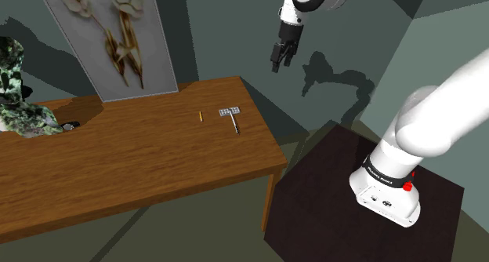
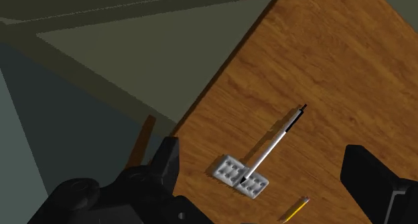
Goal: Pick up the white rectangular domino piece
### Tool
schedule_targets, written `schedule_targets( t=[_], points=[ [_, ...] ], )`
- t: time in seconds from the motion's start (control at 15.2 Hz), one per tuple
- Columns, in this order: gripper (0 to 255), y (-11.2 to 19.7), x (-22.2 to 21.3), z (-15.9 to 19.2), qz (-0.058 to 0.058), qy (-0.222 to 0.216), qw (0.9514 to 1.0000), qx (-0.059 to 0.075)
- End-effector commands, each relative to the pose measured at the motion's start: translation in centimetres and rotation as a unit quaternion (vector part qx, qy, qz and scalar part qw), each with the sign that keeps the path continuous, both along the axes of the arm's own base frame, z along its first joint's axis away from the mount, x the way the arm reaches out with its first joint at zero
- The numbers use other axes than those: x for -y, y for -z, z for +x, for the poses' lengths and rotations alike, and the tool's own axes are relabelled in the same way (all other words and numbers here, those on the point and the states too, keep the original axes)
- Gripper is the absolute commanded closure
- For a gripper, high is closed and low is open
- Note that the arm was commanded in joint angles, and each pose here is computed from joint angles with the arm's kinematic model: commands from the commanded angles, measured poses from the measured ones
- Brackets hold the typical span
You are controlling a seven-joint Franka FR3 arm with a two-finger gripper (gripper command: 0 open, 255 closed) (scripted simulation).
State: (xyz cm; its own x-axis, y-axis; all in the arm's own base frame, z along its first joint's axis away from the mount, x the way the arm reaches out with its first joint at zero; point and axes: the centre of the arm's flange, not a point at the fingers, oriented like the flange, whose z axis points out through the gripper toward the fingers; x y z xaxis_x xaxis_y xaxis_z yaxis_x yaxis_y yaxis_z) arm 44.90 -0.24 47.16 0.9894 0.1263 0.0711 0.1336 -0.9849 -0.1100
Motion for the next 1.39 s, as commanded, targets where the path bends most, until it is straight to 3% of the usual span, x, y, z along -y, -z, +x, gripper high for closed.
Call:
schedule_targets(
  t=[0.0,0.66,1.32],
  points=[
    [0,2.0,-0.2,1.9,-0.005,-0.019,0.9998,-0.001],
    [0,12.0,-2.4,10.7,-0.031,-0.112,0.9932,-0.007],
    [0,22.3,-5.6,18.9,-0.056,-0.204,0.9772,-0.013]
  ],
)
